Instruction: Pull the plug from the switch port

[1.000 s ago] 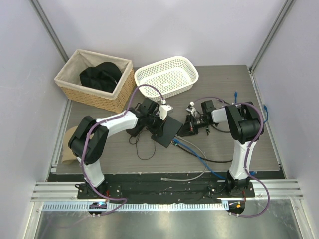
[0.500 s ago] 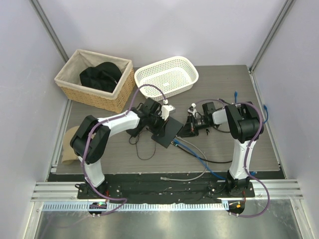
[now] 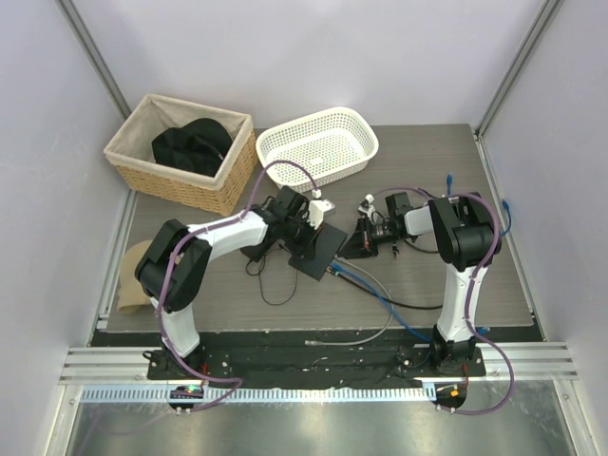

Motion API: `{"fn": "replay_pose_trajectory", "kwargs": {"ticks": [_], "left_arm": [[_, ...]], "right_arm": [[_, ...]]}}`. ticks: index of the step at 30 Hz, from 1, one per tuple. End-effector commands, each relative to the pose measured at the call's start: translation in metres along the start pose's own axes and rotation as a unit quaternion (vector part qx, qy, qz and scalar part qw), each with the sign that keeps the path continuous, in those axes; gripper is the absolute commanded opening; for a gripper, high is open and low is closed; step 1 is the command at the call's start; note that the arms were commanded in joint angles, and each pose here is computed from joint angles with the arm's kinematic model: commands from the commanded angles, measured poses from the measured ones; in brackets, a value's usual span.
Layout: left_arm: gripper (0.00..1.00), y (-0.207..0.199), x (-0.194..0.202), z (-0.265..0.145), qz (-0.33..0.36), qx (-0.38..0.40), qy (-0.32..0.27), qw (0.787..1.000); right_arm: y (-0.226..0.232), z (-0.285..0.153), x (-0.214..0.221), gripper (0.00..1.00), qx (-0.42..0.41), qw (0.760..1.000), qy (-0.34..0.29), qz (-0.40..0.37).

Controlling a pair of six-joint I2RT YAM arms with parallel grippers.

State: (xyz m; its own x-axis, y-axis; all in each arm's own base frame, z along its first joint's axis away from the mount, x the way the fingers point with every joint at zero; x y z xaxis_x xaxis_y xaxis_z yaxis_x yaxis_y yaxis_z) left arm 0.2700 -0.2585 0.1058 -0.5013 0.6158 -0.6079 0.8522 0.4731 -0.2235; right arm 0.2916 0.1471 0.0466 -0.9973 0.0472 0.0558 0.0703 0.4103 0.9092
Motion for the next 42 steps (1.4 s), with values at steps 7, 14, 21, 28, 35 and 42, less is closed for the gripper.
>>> {"fn": "replay_pose_trajectory", "kwargs": {"ticks": [7, 14, 21, 28, 35, 42], "left_arm": [[0.0, 0.005, 0.031, 0.014, -0.008, -0.028, 0.069, 0.997], [0.0, 0.004, 0.032, 0.017, -0.015, -0.021, 0.073, 0.997], [0.0, 0.003, 0.031, 0.016, -0.013, -0.022, 0.074, 0.997], [0.0, 0.004, 0.034, 0.019, -0.013, -0.021, 0.082, 0.996], [0.0, 0.005, 0.028, 0.019, -0.014, -0.026, 0.079, 0.996], [0.0, 0.003, 0.031, 0.021, -0.016, -0.021, 0.082, 0.996]], "right_arm": [[-0.026, 0.013, 0.017, 0.01, 0.102, 0.993, -0.041, -0.036], [-0.012, 0.005, -0.057, 0.01, 0.083, 0.992, -0.079, -0.045], [-0.031, 0.017, 0.015, 0.01, 0.103, 0.994, -0.019, -0.03], [-0.014, 0.008, -0.05, 0.01, 0.082, 0.993, -0.068, -0.045], [-0.034, 0.009, -0.025, 0.01, 0.099, 0.994, -0.028, -0.027], [-0.038, 0.009, -0.005, 0.01, 0.103, 0.994, -0.024, -0.029]]}}
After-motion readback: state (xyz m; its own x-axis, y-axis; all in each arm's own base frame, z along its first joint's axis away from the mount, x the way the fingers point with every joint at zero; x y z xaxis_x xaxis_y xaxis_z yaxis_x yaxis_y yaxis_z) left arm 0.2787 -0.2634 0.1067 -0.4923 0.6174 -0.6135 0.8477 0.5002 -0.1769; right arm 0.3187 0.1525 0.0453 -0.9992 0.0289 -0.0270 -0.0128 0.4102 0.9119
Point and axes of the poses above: each gripper's point midway between its finger pads, its own z axis out along the fingers, its own y axis along the line the jaws close on, x = y × z, the point moved 8 cm from there along -z, back along the fingers, and after that the axes turned 6 degrees about z, right-handed, at the moved point
